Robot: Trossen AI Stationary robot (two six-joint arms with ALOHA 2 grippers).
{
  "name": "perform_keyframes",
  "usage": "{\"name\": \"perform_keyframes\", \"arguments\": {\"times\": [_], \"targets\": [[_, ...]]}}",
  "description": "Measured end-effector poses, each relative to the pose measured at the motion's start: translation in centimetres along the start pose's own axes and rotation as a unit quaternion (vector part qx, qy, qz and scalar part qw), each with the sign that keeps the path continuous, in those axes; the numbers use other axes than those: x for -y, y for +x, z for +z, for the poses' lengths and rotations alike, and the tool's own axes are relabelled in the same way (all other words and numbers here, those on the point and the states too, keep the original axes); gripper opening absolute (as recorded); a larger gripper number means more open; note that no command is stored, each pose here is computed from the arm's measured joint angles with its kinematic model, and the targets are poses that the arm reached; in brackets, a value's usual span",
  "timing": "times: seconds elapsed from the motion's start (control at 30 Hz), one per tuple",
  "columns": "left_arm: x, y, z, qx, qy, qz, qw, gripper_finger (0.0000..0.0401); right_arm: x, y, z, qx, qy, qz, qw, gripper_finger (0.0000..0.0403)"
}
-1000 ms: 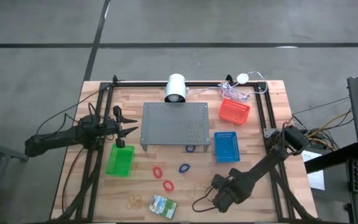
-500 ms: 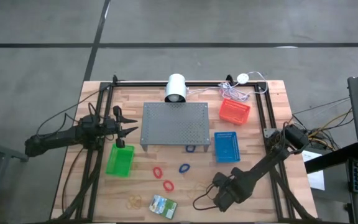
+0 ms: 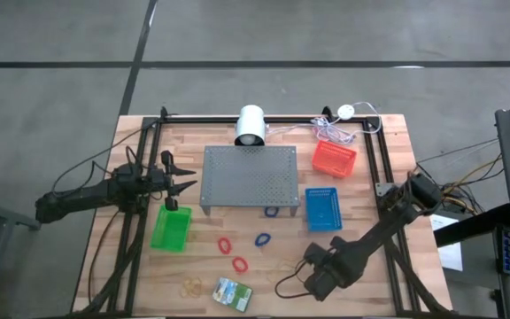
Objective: Pick & Place Office Desk Supplies
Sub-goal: Put the yellow rubber band into the orange bin
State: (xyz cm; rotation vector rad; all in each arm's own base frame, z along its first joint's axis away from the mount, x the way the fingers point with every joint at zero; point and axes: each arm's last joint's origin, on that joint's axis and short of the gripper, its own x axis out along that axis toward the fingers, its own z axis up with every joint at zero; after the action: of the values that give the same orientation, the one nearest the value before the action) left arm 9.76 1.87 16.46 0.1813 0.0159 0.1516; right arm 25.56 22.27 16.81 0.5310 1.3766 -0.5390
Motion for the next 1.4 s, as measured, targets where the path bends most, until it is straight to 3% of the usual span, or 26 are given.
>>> {"name": "perform_keyframes", "arguments": {"times": [0.3, 0.6, 1.4], "targets": [[0.0, 0.0, 0.0, 0.0, 0.0, 0.0, 1.0, 0.0134, 0.9, -3.2, 0.3, 0.038, 0.024, 0.012, 0.999, 0.0008], [0.0, 0.0, 0.0, 0.0, 0.0, 0.0, 1.0, 0.0134, 2.2, -6.3, 0.7, 0.072, -0.003, 0.042, 0.997, 0.0008], [0.0, 0.0, 0.0, 0.0, 0.0, 0.0, 1.0, 0.0134, 9.4, -14.1, 1.2, 0.233, -0.024, 0.017, 0.972, 0.0008]]}}
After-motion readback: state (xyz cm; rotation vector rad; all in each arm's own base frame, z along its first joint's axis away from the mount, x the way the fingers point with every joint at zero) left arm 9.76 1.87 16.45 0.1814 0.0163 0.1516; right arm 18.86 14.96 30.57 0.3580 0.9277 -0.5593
